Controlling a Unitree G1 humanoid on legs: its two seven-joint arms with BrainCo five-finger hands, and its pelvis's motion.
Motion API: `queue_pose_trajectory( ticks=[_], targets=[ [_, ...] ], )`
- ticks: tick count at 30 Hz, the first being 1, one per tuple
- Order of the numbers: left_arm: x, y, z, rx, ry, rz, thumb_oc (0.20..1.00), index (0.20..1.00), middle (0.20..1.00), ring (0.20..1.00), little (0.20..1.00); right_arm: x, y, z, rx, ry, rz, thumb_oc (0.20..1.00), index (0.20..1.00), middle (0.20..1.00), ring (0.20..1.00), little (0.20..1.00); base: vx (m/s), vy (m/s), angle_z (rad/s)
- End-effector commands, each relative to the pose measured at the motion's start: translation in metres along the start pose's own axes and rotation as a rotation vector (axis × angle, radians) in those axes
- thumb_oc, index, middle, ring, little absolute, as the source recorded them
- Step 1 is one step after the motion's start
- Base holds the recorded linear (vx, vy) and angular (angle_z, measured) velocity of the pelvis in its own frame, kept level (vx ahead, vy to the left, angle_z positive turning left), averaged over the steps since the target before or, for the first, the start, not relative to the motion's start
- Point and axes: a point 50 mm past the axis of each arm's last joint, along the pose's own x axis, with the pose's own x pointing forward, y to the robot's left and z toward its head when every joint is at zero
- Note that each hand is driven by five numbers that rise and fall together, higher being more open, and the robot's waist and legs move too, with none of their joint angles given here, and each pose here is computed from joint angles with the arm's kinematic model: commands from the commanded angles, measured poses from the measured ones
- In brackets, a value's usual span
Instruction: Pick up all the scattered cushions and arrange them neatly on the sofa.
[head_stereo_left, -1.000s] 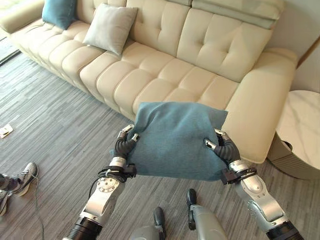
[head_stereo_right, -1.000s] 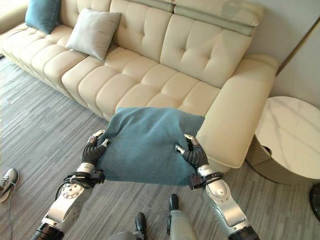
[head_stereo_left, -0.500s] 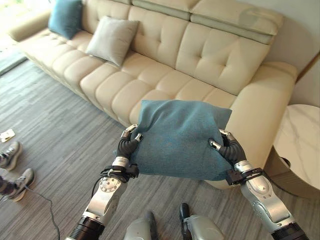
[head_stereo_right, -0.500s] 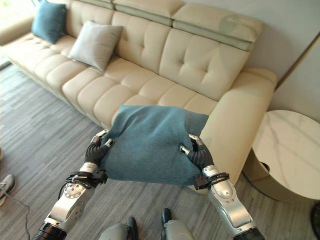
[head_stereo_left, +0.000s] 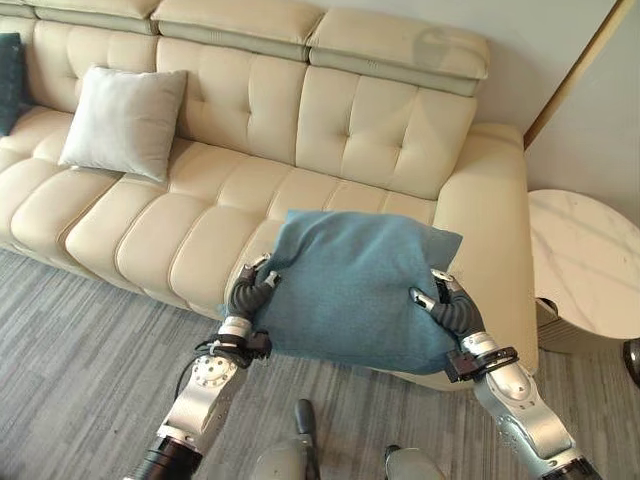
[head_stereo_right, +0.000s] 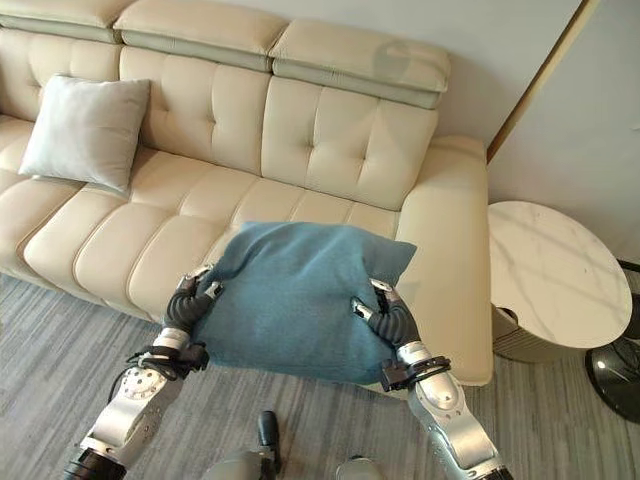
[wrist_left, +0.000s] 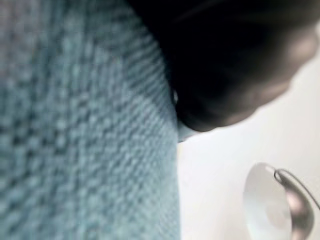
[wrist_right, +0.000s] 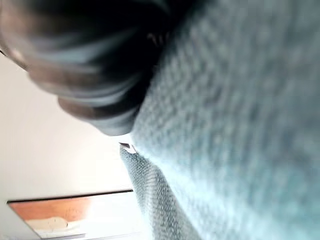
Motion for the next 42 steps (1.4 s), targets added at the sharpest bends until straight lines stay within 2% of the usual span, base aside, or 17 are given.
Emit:
queue_pose_trajectory(
  ticks=[1,9,14,20,23,28,37,38,42],
  targets=[
    [0.002,-0.053,0.047,-0.106,-0.276,-0.235,0.200,0.200,0.200,0.200,0.200,0.028,0.040,0.064,0.083,-0.366,0.219,0.200,0.200,0.200,0.200,0.200,0.13,0.066,-0.69],
    [-0.001,-0.050,0.041,-0.114,-0.256,-0.223,0.200,0.200,0.200,0.200,0.200,0.026,0.042,0.061,0.105,-0.357,0.247,0.200,0.200,0.200,0.200,0.200,0.21,-0.054,-0.28],
    [0.000,-0.051,0.036,-0.142,-0.234,-0.210,0.200,0.200,0.200,0.200,0.200,0.016,0.022,0.060,0.068,-0.333,0.182,0.200,0.200,0.200,0.200,0.200,0.18,-0.146,0.33],
    [0.002,-0.051,0.037,-0.127,-0.244,-0.196,0.200,0.200,0.200,0.200,0.200,0.015,0.014,0.045,0.054,-0.265,0.128,0.200,0.200,0.200,0.200,0.200,0.14,0.076,-0.46],
    [0.004,-0.050,0.030,-0.088,-0.213,-0.202,0.200,0.200,0.200,0.200,0.200,0.020,0.008,0.029,-0.008,-0.189,0.089,0.200,0.200,0.200,0.200,0.200,0.21,0.149,-0.42],
    [0.016,-0.041,0.031,-0.027,-0.227,-0.145,0.200,0.200,0.200,0.200,0.200,0.037,0.010,0.030,-0.016,-0.201,0.065,0.200,0.200,0.200,0.200,0.200,0.15,0.120,-0.38],
    [0.060,-0.045,0.076,-0.008,-0.419,-0.046,0.200,0.200,0.200,0.200,0.200,0.095,0.051,0.086,0.001,-0.426,0.135,0.200,0.200,0.200,0.200,0.200,-0.09,0.061,-0.12],
    [0.079,-0.049,0.100,0.002,-0.494,-0.022,0.200,0.200,0.200,0.200,0.200,0.114,0.062,0.114,-0.019,-0.514,0.141,0.200,0.200,0.200,0.200,0.200,-0.12,0.025,-0.11],
    [0.114,-0.058,0.179,0.057,-0.724,0.023,0.200,0.200,0.200,0.200,0.200,0.149,0.076,0.191,-0.103,-0.722,0.088,0.200,0.200,0.200,0.200,0.200,-0.07,0.002,-0.03]
  ],
)
